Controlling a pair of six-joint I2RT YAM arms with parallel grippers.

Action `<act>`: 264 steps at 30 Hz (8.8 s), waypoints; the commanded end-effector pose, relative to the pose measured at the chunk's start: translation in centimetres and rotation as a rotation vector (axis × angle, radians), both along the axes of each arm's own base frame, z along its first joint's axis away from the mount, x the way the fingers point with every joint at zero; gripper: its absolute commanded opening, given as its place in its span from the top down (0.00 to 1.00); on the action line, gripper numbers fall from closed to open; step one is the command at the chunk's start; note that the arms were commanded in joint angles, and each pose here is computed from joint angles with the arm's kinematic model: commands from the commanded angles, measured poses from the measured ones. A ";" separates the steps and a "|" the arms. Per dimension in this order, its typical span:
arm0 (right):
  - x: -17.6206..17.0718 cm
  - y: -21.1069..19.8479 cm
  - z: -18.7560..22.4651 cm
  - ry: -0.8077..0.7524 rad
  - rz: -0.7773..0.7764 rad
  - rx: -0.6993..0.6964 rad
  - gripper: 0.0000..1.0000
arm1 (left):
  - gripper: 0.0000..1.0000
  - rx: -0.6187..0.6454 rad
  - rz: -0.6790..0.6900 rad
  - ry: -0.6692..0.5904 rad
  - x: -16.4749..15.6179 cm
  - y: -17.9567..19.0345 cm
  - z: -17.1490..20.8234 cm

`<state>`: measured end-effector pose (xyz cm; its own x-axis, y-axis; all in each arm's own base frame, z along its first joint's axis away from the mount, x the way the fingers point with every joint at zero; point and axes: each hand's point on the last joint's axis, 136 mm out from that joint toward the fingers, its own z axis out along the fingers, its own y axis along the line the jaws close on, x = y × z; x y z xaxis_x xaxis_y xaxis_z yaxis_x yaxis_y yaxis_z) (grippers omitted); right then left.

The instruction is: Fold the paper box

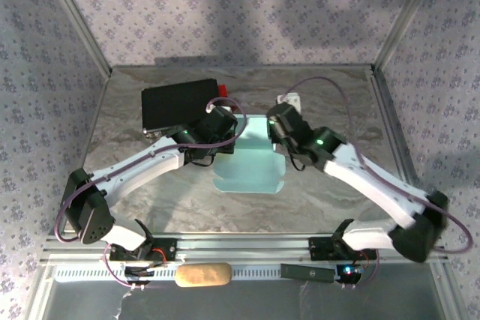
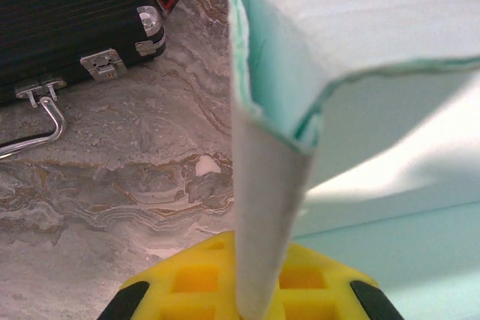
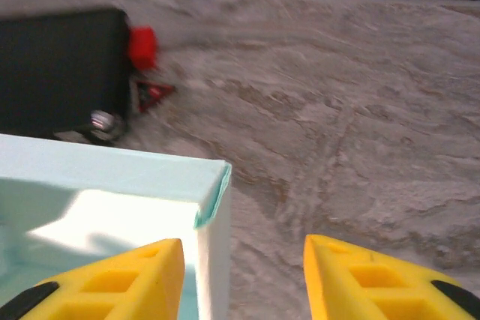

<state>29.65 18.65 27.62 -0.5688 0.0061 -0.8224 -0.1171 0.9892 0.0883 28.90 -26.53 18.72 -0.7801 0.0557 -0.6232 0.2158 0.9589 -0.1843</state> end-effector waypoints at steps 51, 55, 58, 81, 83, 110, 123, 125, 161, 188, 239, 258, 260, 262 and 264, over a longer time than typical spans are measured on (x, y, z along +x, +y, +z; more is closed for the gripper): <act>0.3 1.1 -7.2 0.144 -0.103 0.014 1.00 | 0.94 0.066 -0.014 -0.087 1.5 -0.4 -0.5; 0.2 1.5 -6.9 0.154 -0.093 0.033 1.00 | 0.97 0.084 -0.016 -0.106 1.7 -0.6 -1.0; 0.1 1.6 -7.0 0.168 -0.089 0.047 1.00 | 0.97 0.096 -0.020 -0.116 1.8 -0.6 -1.2; 0.1 1.3 -7.1 0.203 -0.134 0.073 1.00 | 1.00 0.332 0.134 -0.240 1.7 1.1 -1.0; 0.1 1.4 -7.3 0.207 -0.135 0.073 1.00 | 1.00 0.343 0.157 -0.253 1.5 1.0 -1.1; 0.2 1.4 -8.4 0.223 -0.131 0.061 1.00 | 0.51 -0.194 -0.139 -0.188 -0.3 0.4 5.9; 0.3 2.3 -8.1 0.226 -0.104 0.068 1.00 | 0.54 -0.113 -0.122 -0.207 1.9 0.4 5.1; 0.3 2.5 -7.9 0.224 -0.099 0.073 1.00 | 0.55 -0.085 -0.112 -0.220 2.5 0.5 5.0; 0.0 2.3 -7.6 0.228 -0.115 0.090 1.00 | 0.47 0.182 -0.032 -0.354 2.0 -1.7 6.5; 0.3 3.3 -7.8 0.266 -0.065 0.139 1.00 | 0.62 -0.246 -0.321 -0.168 0.7 0.2 7.0; 0.5 5.5 -7.0 0.246 -0.022 0.133 1.00 | 1.00 0.136 -0.007 -0.370 2.8 0.5 6.1; 0.6 5.3 -6.5 0.243 -0.023 0.150 1.00 | 0.90 0.073 -0.110 -0.301 3.8 -0.6 5.7; 0.6 5.3 -6.4 0.238 -0.024 0.151 1.00 | 0.92 0.099 -0.102 -0.299 4.0 -0.5 5.5; 0.6 5.2 -6.2 0.235 -0.025 0.154 1.00 | 0.92 0.141 -0.097 -0.306 4.1 -0.5 5.2; 0.4 4.9 -6.4 0.246 -0.031 0.141 1.00 | 0.92 0.196 -0.085 -0.324 4.1 -0.5 5.1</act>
